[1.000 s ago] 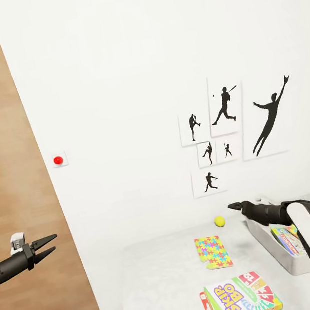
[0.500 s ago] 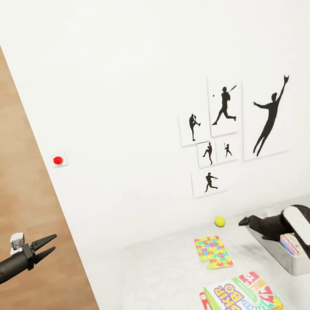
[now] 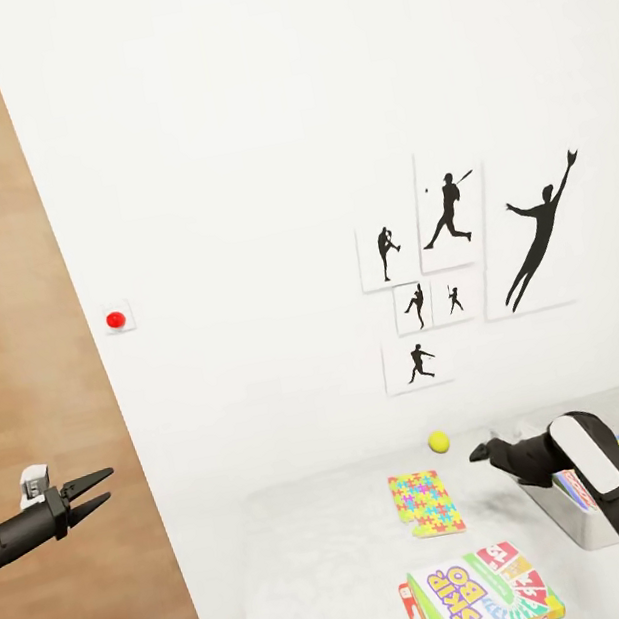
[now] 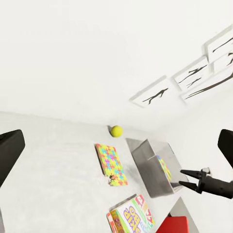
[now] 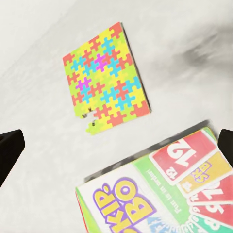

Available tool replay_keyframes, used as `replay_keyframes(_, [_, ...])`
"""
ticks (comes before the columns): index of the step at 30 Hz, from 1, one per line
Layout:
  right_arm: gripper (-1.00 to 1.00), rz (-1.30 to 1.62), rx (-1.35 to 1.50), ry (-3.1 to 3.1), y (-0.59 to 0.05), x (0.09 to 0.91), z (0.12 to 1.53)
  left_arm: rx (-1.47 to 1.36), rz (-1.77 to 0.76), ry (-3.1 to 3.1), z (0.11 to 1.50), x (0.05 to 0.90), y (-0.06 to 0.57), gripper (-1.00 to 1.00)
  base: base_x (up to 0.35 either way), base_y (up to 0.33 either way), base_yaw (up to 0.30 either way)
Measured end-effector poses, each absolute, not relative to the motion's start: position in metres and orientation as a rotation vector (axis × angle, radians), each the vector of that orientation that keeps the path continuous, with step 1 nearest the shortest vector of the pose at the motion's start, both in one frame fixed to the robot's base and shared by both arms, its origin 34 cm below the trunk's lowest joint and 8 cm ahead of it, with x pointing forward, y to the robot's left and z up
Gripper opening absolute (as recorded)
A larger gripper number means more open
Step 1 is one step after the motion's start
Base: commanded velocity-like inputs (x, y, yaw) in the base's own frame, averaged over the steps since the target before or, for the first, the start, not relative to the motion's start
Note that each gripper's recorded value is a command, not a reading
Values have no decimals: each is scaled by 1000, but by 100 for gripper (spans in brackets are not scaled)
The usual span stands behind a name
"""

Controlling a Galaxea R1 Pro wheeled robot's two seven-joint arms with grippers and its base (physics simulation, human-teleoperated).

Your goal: Put all the toys in the child's room - the three board games (two on the bed and one on the table), the two jigsaw puzzles on the table, and the tennis ball on the table - inside the toy box on the table in the child's room.

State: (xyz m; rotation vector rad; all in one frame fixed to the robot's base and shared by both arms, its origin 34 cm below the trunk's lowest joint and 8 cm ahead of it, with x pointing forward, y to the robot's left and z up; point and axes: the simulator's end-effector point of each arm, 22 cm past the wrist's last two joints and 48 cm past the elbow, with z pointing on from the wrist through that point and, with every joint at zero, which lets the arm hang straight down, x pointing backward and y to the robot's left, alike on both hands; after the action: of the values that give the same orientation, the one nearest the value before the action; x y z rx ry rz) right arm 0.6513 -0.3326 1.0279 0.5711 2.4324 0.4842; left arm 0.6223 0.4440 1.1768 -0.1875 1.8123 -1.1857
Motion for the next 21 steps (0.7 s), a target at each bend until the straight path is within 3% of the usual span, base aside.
replay_keyframes(21, [100,392,609,2530,-341,641,990,-207,-1187,1840,1161,627,445,100,0,0,0])
